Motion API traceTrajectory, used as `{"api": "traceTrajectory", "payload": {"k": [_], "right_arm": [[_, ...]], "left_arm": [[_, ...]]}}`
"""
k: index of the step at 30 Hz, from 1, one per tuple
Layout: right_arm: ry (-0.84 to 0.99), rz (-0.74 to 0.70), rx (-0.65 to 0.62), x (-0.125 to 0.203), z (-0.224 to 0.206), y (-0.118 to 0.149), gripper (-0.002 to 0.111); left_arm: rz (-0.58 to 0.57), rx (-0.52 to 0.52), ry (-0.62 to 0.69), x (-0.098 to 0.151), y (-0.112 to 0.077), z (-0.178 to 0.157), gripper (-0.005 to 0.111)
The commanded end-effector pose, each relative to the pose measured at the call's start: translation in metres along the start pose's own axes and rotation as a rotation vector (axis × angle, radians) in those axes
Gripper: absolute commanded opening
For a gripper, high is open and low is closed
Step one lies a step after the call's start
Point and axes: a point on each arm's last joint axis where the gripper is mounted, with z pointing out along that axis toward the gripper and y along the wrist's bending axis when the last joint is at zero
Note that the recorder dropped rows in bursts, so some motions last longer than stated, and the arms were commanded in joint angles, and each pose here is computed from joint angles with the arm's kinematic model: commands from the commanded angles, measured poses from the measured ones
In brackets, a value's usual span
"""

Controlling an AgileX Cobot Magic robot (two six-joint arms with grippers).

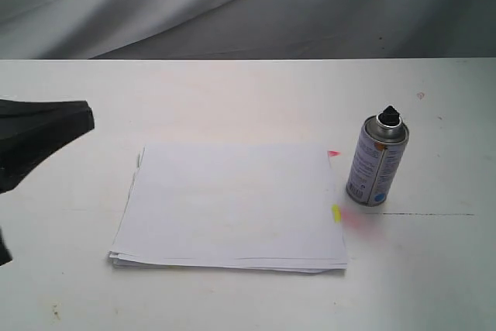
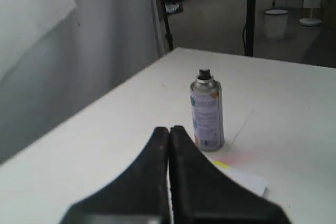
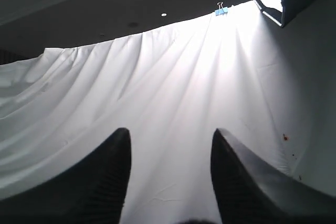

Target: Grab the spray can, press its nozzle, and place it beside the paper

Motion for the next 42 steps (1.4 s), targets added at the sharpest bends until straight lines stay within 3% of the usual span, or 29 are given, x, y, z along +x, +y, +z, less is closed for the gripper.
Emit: {"api": "traceTrajectory", "payload": {"k": [1, 5, 9, 14, 20, 35, 42], "right_arm": [[0.009, 0.007, 0.001, 0.002, -0.001, 0.000, 0.023], [0.038, 0.007, 0.002, 0.004, -0.001, 0.000, 0.000], [0.110, 0.037, 0.006, 0.011, -0.002, -0.001, 0.000], [0.154, 0.112, 0.014, 0.015, -0.002, -0.001, 0.000], [0.155, 0.112, 0.014, 0.015, -0.002, -0.001, 0.000], [0.153, 0.115, 0.014, 0.015, -0.002, -0.001, 0.000], [0.043, 0.084, 0.065, 0.004, -0.009, -0.003, 0.000]], "left_arm": [[0.150, -0.008, -0.124, -0.027, -0.029, -0.023, 0.000], [0.268, 0.107, -0.246, -0.045, -0.066, -0.040, 0.000], [0.393, 0.154, -0.382, -0.057, -0.097, -0.069, 0.000], [0.481, 0.185, -0.491, -0.062, -0.118, -0.094, 0.000], [0.513, 0.210, -0.540, -0.062, -0.127, -0.105, 0.000], [0.516, 0.207, -0.540, -0.062, -0.127, -0.105, 0.000], [0.518, 0.209, -0.543, -0.062, -0.128, -0.106, 0.000]]}}
